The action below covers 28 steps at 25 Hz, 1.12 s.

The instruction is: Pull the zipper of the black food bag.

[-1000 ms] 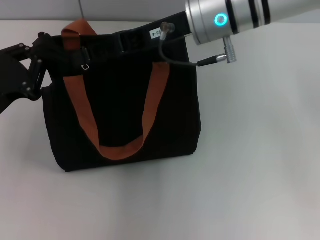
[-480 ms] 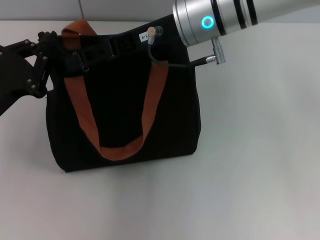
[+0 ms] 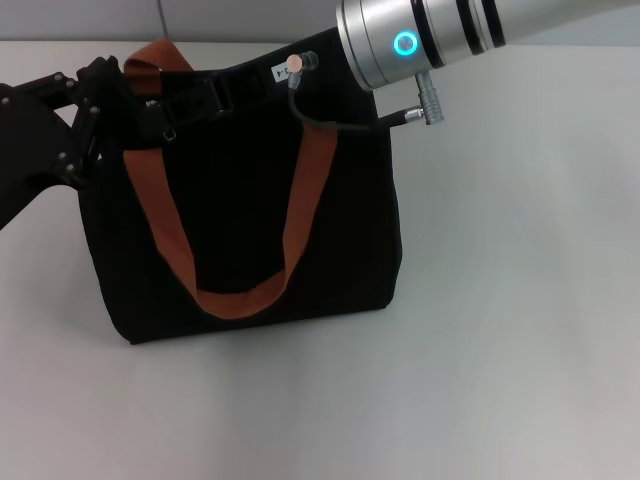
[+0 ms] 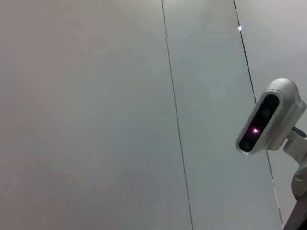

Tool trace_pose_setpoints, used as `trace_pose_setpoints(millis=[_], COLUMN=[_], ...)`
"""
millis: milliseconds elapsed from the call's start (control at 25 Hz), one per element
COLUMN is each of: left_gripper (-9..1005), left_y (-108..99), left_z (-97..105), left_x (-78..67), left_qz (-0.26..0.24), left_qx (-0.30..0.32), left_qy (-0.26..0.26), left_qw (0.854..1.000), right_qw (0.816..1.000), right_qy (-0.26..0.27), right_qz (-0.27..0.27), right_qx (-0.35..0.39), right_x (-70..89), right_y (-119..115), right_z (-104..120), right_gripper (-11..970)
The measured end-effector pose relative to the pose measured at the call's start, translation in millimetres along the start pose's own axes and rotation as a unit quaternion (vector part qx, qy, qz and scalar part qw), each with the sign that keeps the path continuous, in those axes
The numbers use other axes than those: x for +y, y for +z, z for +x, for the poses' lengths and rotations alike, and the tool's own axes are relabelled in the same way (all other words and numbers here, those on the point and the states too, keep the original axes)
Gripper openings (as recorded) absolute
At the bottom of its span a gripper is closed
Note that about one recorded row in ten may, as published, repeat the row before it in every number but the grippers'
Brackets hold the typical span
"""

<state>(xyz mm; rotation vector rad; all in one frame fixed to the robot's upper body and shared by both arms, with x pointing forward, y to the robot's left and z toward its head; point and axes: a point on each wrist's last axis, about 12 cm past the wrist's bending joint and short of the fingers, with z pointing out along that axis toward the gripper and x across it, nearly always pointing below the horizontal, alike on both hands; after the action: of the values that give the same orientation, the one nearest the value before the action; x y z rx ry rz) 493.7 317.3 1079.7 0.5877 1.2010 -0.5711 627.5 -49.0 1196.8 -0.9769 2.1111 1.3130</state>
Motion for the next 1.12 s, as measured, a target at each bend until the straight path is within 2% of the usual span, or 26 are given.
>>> trace_pose_setpoints(millis=[320, 560, 840, 1120], left_gripper=[16, 16, 16, 16], left_y=[0.1, 0.4, 1.1, 1.2], left_z=[-0.7, -0.9, -0.7, -0.9], left_x=[-0.4, -1.3, -1.8, -1.7], left_qz=[0.002, 0.004, 0.005, 0.006], left_qx=[-0.003, -0.006, -0.007, -0.008], left_qy=[-0.001, -0.003, -0.005, -0.005], left_qw=[1.000, 1.000, 1.000, 1.000], right_qw=[1.000, 0.999, 0.998, 0.998], right_qy=[-0.019, -0.040, -0.056, -0.062], right_qz=[0.014, 0.017, 0.004, 0.009], right_qx=[-0.007, 0.006, 0.009, 0.003], right_x=[-5.3, -3.4, 4.7, 4.3], right_y=[-1.1, 2.5, 8.2, 6.9], right_z=[2.0, 4.5, 3.1, 3.9], right_gripper=[406, 297, 300, 289])
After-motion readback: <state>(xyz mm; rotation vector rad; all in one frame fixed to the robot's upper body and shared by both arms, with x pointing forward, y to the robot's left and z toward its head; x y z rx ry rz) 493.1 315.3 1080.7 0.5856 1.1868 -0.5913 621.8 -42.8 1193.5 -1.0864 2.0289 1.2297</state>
